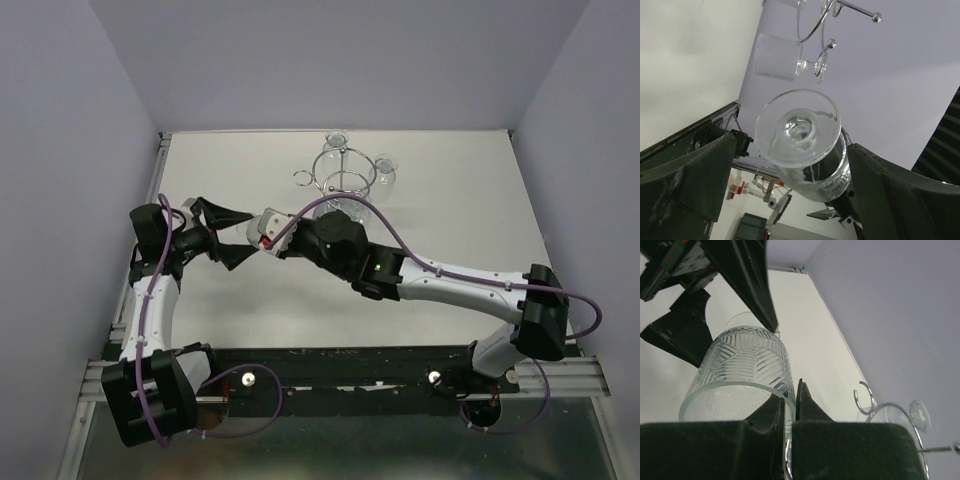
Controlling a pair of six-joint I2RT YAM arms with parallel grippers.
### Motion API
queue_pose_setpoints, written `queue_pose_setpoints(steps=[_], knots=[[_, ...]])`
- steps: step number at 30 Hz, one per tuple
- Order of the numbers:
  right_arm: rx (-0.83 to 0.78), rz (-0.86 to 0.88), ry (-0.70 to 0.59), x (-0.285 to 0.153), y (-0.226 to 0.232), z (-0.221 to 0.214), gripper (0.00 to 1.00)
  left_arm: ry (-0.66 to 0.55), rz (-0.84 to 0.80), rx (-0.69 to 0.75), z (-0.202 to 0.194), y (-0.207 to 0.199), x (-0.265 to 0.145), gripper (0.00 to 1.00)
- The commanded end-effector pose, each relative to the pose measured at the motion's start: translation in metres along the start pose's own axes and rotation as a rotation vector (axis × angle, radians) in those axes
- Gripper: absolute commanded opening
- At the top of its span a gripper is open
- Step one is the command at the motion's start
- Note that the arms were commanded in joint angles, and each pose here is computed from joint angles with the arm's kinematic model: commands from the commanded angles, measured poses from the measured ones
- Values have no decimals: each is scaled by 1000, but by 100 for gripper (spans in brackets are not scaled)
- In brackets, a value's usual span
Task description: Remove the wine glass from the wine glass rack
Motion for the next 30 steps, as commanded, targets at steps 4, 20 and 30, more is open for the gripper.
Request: queue_pose_setpoints(steps=[4,20,30], knots=[[163,-314,-173,-51,-111,51,1,-107,68,306,14,-5,-7,99],[229,-900,162,-187,-305,-6,1,-442,444,1171,44,-33,-33,99],[345,-825,636,-214,-336,-71,1,-349,407,1246,55,-36,-24,99]])
Point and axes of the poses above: each gripper's point midway between its finger pads, its own x axis out along the fingers, its own y axis along the line the jaws close on, z = x × y, the point moved 9 cm from there along -x, back along the fingers, and after that the axes turned 9 degrees about x, right-handed, at the moved point
